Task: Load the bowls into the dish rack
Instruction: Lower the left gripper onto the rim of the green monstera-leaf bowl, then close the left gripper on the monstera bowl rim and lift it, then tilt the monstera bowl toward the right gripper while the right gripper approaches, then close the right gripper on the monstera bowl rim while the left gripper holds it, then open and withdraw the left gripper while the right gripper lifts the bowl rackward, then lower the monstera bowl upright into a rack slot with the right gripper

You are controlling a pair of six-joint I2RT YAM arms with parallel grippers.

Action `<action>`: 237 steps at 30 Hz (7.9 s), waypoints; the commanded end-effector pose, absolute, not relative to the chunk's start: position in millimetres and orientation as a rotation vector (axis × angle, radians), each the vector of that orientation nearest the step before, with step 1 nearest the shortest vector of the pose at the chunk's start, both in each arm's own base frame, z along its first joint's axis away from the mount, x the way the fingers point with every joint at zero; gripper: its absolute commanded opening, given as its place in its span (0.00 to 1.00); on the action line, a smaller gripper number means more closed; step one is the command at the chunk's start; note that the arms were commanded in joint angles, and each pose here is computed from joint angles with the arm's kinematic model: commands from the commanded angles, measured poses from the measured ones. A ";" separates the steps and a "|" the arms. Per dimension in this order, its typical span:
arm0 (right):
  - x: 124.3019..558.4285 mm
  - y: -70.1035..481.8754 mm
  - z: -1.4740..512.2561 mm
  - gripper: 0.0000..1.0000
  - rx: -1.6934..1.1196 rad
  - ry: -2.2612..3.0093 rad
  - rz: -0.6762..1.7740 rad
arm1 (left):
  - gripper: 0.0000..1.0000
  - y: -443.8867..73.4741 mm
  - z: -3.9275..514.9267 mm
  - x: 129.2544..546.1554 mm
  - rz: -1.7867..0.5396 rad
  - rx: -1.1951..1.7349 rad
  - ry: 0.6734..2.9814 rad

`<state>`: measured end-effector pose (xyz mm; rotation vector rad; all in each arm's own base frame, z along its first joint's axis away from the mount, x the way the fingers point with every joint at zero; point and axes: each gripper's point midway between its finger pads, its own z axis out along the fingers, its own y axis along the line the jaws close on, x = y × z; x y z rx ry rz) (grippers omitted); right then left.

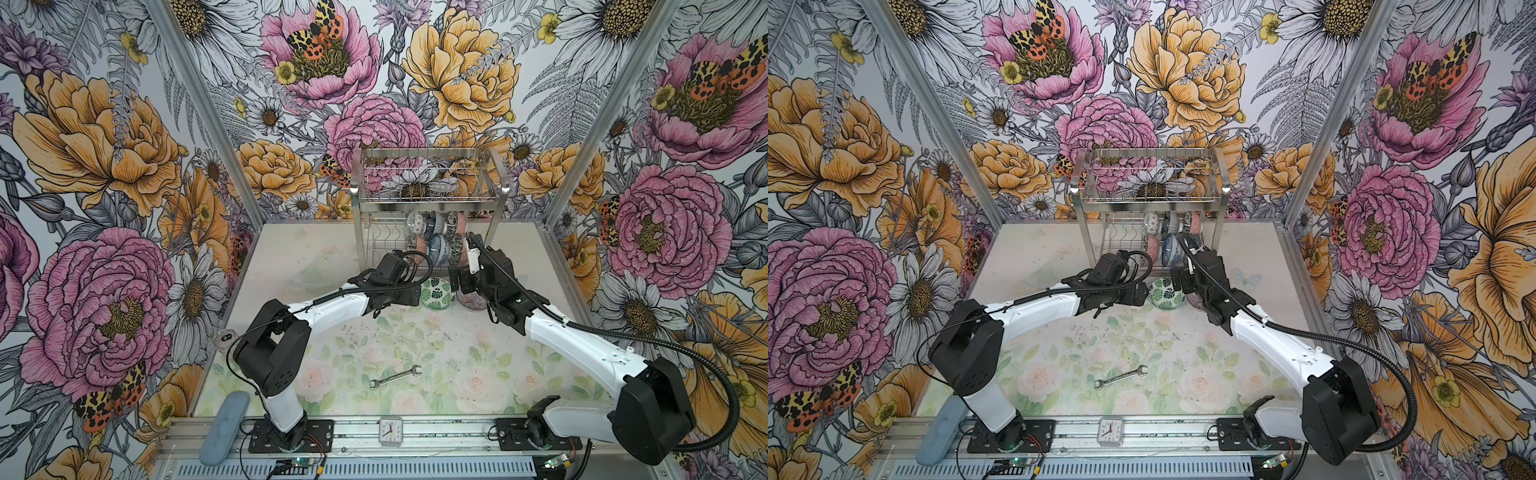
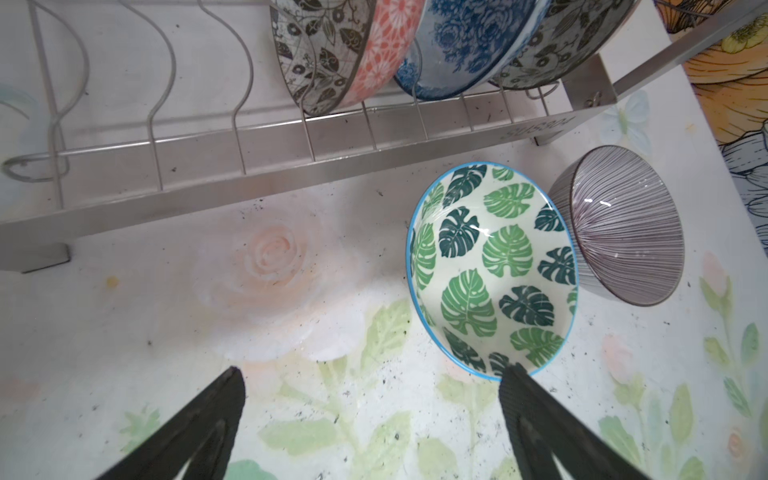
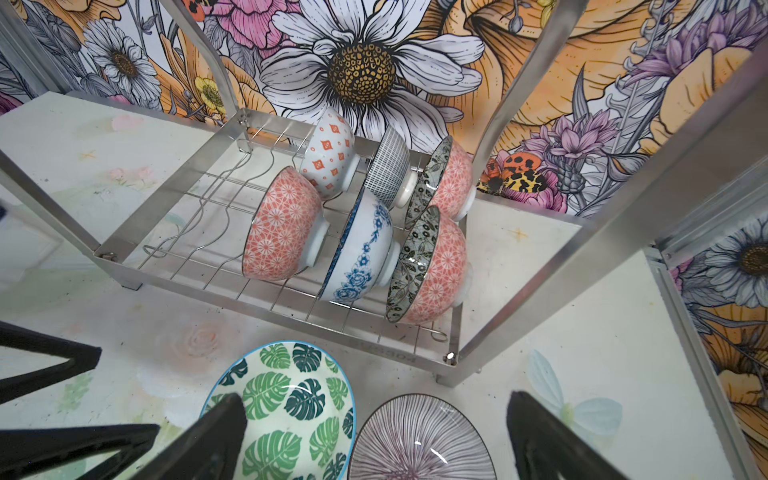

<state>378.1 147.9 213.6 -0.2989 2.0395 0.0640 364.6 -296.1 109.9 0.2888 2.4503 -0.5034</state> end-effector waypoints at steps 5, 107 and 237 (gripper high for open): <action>374.1 138.5 218.0 0.99 -0.271 2.027 0.069 | 0.94 -328.6 103.1 377.3 -0.595 0.322 2.445; 347.6 229.1 270.2 0.84 -0.253 1.968 0.662 | 0.00 -285.6 286.4 369.3 -0.551 0.249 2.056; 648.0 293.4 165.4 0.00 -0.092 1.649 -0.620 | 0.99 -61.3 296.0 330.2 -0.202 0.087 2.079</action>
